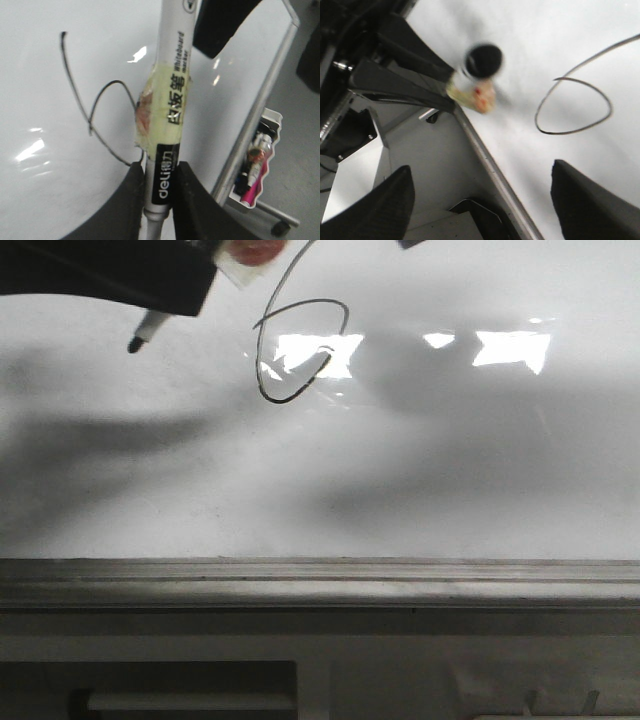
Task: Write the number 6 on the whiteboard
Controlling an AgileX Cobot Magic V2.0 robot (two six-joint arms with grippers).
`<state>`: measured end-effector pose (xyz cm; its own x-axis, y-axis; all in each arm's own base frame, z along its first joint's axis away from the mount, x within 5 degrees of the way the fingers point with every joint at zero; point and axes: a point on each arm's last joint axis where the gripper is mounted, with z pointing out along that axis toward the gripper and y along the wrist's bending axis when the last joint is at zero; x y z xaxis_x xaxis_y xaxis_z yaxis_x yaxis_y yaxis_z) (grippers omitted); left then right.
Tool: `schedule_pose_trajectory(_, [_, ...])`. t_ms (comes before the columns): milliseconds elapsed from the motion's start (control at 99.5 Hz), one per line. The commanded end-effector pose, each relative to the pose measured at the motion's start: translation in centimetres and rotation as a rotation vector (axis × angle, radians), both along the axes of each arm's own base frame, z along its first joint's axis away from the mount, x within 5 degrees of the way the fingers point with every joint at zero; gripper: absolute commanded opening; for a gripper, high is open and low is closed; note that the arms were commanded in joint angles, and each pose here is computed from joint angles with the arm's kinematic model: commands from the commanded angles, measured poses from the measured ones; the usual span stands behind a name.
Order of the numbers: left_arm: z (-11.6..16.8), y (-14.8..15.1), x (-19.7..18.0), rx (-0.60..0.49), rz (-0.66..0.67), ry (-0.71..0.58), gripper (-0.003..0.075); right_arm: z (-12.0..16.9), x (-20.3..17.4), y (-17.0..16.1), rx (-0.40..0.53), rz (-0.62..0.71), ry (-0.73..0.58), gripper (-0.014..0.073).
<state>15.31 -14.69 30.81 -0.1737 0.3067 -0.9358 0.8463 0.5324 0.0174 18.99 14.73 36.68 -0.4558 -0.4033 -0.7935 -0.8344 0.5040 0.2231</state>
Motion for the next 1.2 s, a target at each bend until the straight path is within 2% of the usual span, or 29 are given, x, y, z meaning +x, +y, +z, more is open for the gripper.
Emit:
schedule_pose_trajectory(0, [1.4, 1.4, -0.4, -0.133, 0.150, 0.003, -0.0020, 2.1, -0.5, -1.6, 0.062, -0.063, -0.068, 0.0520])
schedule_pose_trajectory(80, [1.3, 2.7, -0.7, -0.230, 0.278, 0.041, -0.0020, 2.1, -0.5, -2.8, 0.067, -0.118, -0.078, 0.0520])
schedule_pose_trajectory(161, [0.9, 3.9, -0.3, -0.345, 0.455, 0.132, -0.0020, 1.9, -0.4, -3.2, 0.088, -0.150, -0.070, 0.0520])
schedule_pose_trajectory(211, [0.6, 4.1, 0.0, -0.374, 0.515, 0.171, -0.0020, 1.8, -0.5, -3.2, 0.098, -0.155, -0.066, 0.0520])
schedule_pose_trajectory(332, [0.1, 3.7, 0.8, -0.358, 0.535, 0.200, -0.0020, 1.8, -0.4, -3.1, 0.122, -0.164, -0.059, 0.0520])
schedule_pose_trajectory(442, [-0.6, 3.4, 1.9, -0.368, 0.606, 0.269, -0.0020, 1.9, -0.4, -3.1, 0.125, -0.167, -0.060, 0.0520])
schedule_pose_trajectory(553, [-1.3, 2.8, 2.6, -0.350, 0.610, 0.306, -0.0020, 1.8, -0.4, -3.1, 0.124, -0.166, -0.057, 0.0520])
schedule_pose_trajectory(834, [-1.2, 2.5, 2.9, -0.346, 0.604, 0.309, -0.0005, 1.8, -0.4, -3.1, 0.124, -0.166, -0.057, 0.0520])
schedule_pose_trajectory(955, [-1.2, 2.6, 2.9, -0.346, 0.606, 0.309, 0.0106, 1.8, -0.4, -3.1, 0.121, -0.166, -0.056, 0.0520])
schedule_pose_trajectory(1126, [-1.3, 2.8, 3.0, -0.339, 0.638, 0.300, 0.0397, 1.7, -0.4, -3.2, 0.114, -0.165, -0.058, 0.0520])
schedule_pose_trajectory(1186, [-1.0, 2.9, 2.9, -0.347, 0.635, 0.294, 0.0472, 1.7, -0.3, -3.2, 0.108, -0.165, -0.061, 0.0520])
